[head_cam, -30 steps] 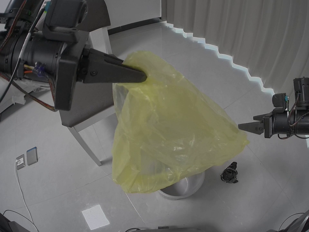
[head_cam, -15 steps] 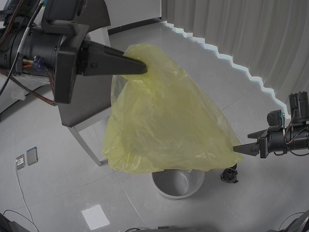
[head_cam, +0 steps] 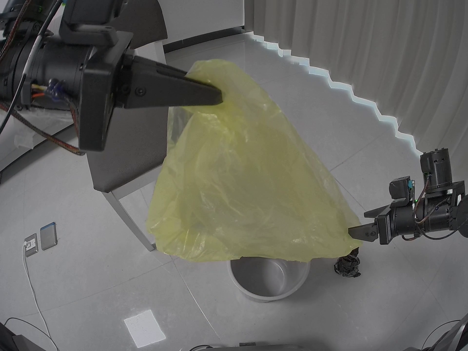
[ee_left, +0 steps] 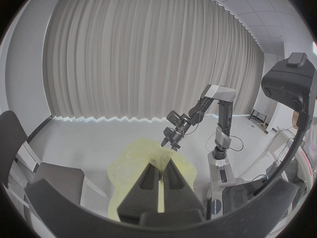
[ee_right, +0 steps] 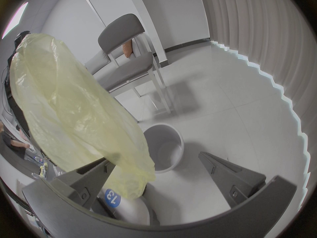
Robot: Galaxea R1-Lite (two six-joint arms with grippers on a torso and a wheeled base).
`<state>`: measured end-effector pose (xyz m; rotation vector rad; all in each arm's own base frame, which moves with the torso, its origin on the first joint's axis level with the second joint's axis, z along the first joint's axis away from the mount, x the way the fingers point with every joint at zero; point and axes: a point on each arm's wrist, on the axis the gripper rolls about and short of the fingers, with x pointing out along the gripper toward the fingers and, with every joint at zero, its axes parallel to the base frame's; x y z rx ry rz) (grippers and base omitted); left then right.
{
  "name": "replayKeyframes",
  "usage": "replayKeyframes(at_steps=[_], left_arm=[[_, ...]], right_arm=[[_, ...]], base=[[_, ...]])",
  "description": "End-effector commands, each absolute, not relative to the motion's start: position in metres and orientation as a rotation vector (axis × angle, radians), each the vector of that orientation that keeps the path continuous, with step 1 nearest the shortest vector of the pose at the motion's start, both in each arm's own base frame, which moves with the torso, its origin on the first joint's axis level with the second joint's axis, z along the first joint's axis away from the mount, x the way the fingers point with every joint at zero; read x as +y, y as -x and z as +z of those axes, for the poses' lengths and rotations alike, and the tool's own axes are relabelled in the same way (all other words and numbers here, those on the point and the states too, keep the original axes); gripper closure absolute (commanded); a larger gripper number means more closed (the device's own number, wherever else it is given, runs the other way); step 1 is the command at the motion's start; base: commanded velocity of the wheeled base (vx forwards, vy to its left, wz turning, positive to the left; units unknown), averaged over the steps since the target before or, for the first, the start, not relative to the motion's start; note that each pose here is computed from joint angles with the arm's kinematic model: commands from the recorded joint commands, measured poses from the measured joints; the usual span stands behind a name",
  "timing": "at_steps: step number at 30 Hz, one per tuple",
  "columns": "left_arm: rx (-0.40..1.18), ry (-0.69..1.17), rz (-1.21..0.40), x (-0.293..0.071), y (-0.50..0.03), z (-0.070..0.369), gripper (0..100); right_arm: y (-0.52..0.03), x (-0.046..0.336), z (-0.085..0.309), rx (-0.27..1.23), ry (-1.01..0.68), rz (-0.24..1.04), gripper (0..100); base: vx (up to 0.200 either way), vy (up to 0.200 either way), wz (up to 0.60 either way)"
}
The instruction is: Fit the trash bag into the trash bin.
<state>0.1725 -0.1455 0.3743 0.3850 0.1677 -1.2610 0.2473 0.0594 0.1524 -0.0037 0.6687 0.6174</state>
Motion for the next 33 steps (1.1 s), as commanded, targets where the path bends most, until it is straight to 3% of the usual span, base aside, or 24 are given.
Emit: replayKeyframes(at_steps=[1,5,6,18,21,22,25,29,33], left_arm=[[0.165,-0.384,-1.260,-0.146,-0.173,0.375,100],[0.159,-0.384,-1.260,-0.147,-0.174,0.376,100],[0.157,-0.384,-1.259,-0.147,-0.174,0.377,100],[0.175,-0.378,-1.237,-0.152,-0.186,0.376,100],[0.280,-0.377,-1.098,-0.155,-0.199,0.362,100],[0.353,-0.364,-0.978,-0.155,-0.200,0.353,100],[0.442,-0.205,-0.787,-0.162,-0.197,0.336,100],[0.419,0.061,-0.631,-0.166,-0.208,0.301,100],[0.387,0.114,-0.590,-0.158,-0.221,0.255,100]], right_arm=[[-0.263,0.064,0.137,0.684,-0.001,0.619,0],[-0.270,0.071,0.129,0.666,-0.001,0.645,0],[-0.270,0.073,0.129,0.664,0.000,0.652,100],[-0.268,0.074,0.133,0.650,-0.003,0.654,100],[-0.270,0.075,0.133,0.650,-0.002,0.646,100],[-0.271,0.075,0.132,0.654,-0.007,0.643,100],[-0.272,0.075,0.133,0.658,-0.020,0.621,100],[-0.282,0.078,0.132,0.656,-0.018,0.593,100],[-0.294,0.080,0.127,0.669,-0.010,0.569,100]], base=[[0.000,0.000,0.00],[0.000,0.000,0.00],[0.000,0.000,0.00],[0.000,0.000,0.00],[0.000,0.000,0.00],[0.000,0.000,0.00],[0.000,0.000,0.00],[0.000,0.000,0.00],[0.000,0.000,0.00]])
